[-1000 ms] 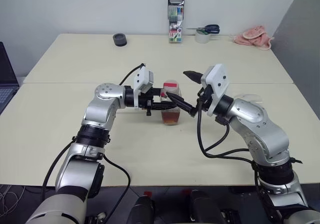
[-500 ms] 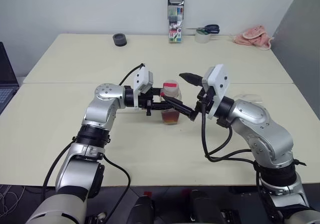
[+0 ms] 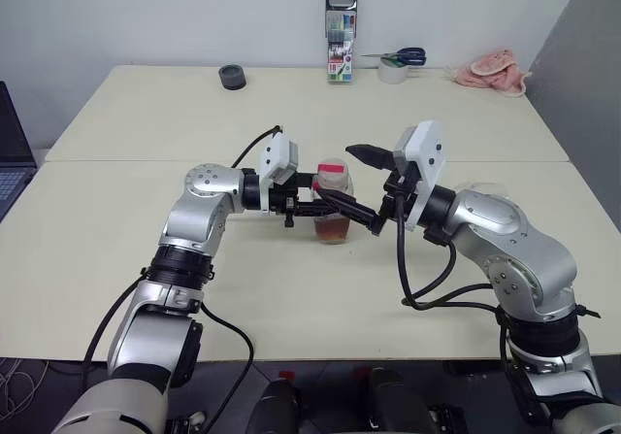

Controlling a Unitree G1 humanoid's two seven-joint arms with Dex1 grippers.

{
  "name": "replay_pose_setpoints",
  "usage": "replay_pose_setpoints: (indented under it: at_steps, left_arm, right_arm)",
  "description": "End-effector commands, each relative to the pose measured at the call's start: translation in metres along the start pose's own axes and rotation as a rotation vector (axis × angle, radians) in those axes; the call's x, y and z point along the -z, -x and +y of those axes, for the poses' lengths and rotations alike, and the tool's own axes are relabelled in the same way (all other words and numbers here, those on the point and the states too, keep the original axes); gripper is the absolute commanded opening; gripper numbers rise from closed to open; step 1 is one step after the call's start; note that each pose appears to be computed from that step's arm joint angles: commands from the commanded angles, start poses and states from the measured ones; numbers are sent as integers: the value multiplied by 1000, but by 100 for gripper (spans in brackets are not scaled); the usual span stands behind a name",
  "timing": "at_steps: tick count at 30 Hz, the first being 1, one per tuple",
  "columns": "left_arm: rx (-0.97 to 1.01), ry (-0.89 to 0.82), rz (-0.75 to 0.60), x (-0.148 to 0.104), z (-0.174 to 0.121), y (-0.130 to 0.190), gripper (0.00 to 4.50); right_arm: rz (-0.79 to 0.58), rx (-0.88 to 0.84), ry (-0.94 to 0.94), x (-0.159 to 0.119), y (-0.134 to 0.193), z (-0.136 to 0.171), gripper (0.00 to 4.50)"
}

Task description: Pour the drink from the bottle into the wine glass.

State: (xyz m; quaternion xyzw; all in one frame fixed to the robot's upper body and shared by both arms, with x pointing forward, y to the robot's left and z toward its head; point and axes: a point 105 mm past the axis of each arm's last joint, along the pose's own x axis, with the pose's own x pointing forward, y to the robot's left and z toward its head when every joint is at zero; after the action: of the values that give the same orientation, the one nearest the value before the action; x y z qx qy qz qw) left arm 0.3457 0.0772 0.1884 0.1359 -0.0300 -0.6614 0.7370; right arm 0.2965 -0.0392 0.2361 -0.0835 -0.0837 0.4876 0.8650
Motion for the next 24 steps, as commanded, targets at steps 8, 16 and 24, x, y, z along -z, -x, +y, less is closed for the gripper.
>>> replay_pose_setpoints:
  at_steps: [8,16,24]
  left_arm:
    - [25,-59,-38,-17,-3,-3,180]
    - [20,-60,-36,-17,-4,-2,180]
    - [15,-57,-31,-14,-3,0,180]
  right_arm:
    - [-22,59,97,-12,-6,-12,450]
    - [-8,77,104,-9,0,-17,450]
    - [0,76,97,-7,3,-16,450]
